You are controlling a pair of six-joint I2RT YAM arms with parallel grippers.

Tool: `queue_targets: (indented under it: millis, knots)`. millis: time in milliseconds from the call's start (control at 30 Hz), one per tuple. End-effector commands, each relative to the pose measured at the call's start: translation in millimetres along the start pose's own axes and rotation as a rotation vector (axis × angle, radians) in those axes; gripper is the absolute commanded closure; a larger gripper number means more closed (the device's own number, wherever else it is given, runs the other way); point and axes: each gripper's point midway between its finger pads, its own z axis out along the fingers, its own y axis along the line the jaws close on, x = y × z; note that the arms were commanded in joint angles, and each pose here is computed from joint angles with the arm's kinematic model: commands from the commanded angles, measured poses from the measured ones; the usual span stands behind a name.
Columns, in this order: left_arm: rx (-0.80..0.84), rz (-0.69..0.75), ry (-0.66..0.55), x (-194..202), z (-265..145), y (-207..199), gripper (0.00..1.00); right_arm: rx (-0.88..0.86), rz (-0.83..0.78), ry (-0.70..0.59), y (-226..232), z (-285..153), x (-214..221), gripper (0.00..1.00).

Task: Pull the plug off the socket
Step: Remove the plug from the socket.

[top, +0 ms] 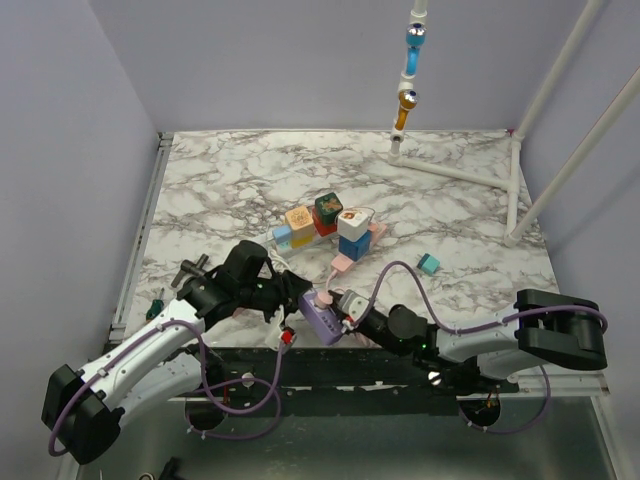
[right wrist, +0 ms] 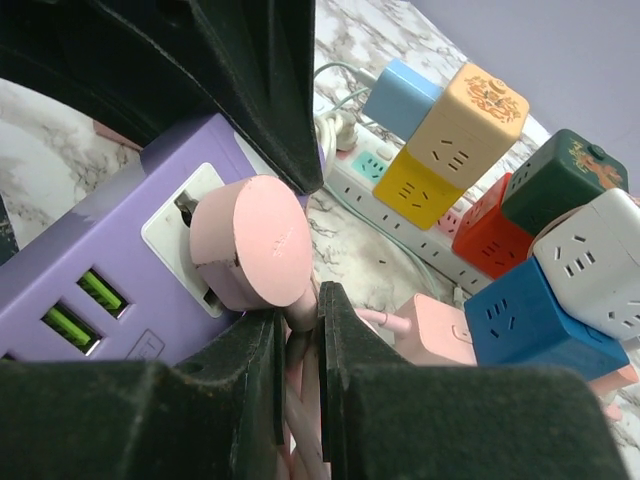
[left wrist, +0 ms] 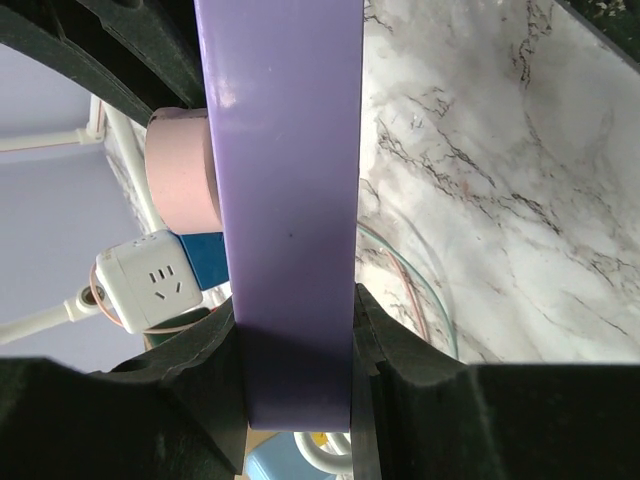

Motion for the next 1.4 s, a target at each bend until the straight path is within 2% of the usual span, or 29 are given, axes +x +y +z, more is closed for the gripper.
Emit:
queue_targets:
  millis: [0, 300, 400, 567, 833, 1100, 1200, 1367]
  knots:
    - [0.047, 0.002, -0.189, -40.7, 10.0, -24.6, 1.00, 0.404, 0.331, -0.199, -81.1, -11.3, -46.0, 0.99]
    - [-0.118, 0.053, -0.187, -41.8, 8.4, 5.7, 1.00, 0.261, 0.414, -0.195, -50.2, 2.6, -43.3, 0.99]
    - [-0.076, 0.057, -0.197, -44.8, 8.4, -5.0, 1.00, 0.234, 0.396, -0.183, -45.8, 6.5, -46.5, 0.99]
    - [0.025, 0.020, -0.232, -55.7, 7.1, -30.6, 1.00, 0.356, 0.330, -0.208, -86.9, -9.3, -58.1, 0.99]
    - [0.095, 0.131, -0.258, -62.5, 5.5, -52.1, 1.00, 0.357, 0.281, -0.146, -95.7, -12.3, -45.1, 0.99]
    - [0.173, -0.002, -0.258, -60.0, 5.1, -52.6, 1.00, 0.315, 0.076, -0.096, -91.1, -1.1, -42.6, 0.99]
    - [0.184, -0.034, -0.257, -59.6, 6.1, -53.8, 1.00, 0.393, 0.119, -0.101, -103.7, -5.4, -41.9, 0.99]
    - [0.156, -0.023, -0.239, -55.3, 9.6, -53.5, 1.00, 0.363, 0.360, -0.085, -91.6, -10.1, -31.9, 0.99]
